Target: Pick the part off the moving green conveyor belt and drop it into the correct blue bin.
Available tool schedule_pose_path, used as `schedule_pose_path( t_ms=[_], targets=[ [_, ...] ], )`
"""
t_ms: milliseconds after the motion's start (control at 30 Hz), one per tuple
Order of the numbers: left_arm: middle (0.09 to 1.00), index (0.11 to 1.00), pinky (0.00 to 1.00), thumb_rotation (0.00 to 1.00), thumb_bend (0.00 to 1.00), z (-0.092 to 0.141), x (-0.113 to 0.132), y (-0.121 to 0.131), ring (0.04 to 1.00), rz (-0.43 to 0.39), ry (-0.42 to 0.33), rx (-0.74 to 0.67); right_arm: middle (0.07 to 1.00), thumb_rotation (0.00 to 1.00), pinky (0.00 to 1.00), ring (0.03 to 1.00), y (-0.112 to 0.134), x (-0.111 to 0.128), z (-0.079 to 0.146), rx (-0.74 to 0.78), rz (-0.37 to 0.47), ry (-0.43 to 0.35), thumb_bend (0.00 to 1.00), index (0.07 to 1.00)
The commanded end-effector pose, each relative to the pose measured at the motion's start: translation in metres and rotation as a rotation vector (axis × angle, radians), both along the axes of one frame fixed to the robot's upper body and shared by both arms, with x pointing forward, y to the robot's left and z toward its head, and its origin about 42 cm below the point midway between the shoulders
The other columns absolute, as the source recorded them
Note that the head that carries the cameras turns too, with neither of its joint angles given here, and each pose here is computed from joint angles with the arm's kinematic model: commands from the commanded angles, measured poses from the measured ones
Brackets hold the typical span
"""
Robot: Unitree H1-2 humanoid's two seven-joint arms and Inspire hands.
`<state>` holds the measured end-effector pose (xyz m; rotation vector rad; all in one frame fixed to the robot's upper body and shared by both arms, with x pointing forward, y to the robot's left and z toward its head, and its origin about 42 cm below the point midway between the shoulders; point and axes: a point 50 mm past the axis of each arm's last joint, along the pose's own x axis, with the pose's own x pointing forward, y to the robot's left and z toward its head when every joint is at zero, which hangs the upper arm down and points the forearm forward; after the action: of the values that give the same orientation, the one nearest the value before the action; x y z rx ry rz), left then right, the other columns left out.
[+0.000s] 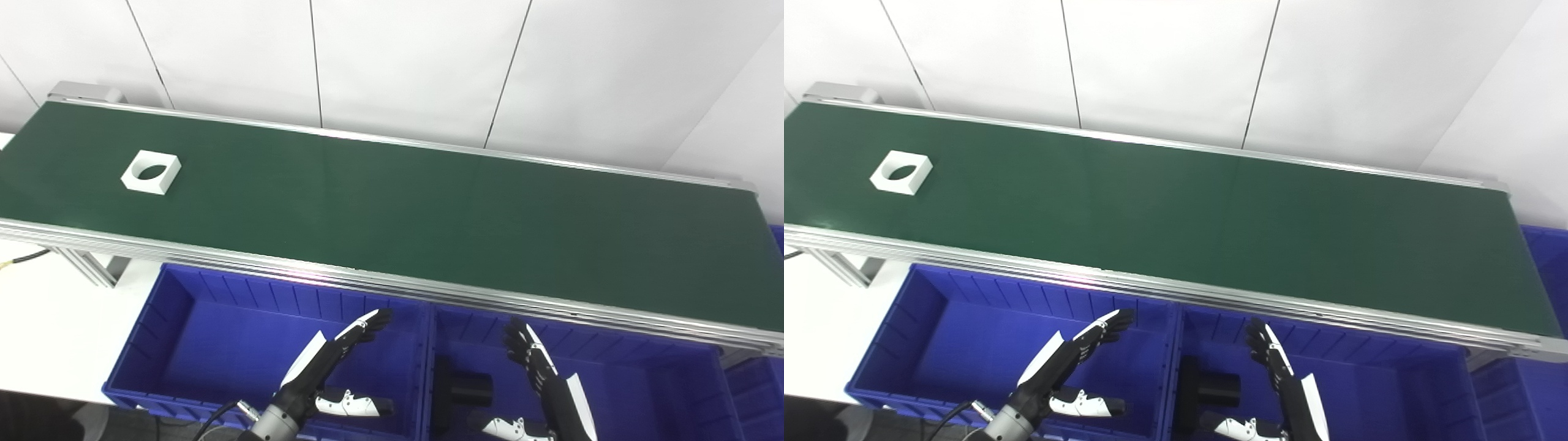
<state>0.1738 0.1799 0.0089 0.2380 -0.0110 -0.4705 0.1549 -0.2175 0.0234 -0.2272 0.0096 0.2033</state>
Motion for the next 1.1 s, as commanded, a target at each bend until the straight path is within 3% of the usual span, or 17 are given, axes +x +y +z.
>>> schedule_pose_path(
  t_ms=[0,800,1067],
  targets=[
    [0.917,0.908,0.88,0.5,0.82,0.01,0.009,-0.001,0.911,0.001,-0.066,-0.018,0.902,0.26,0.86,0.892,0.003,0.003,0.009,0.013,0.01,-0.078,0.89,0.942],
    [0.884,0.879,0.83,0.48,0.85,0.01,0.012,-0.001,0.873,0.018,-0.082,-0.01,0.88,0.24,0.82,0.871,0.005,0.003,-0.005,-0.01,-0.005,-0.051,0.91,0.926],
    [0.886,0.878,0.84,0.51,0.86,0.031,0.019,-0.003,0.88,0.014,-0.171,-0.023,0.891,0.27,0.83,0.876,0.002,0.005,-0.006,-0.014,-0.003,-0.047,0.91,0.939]
  ],
)
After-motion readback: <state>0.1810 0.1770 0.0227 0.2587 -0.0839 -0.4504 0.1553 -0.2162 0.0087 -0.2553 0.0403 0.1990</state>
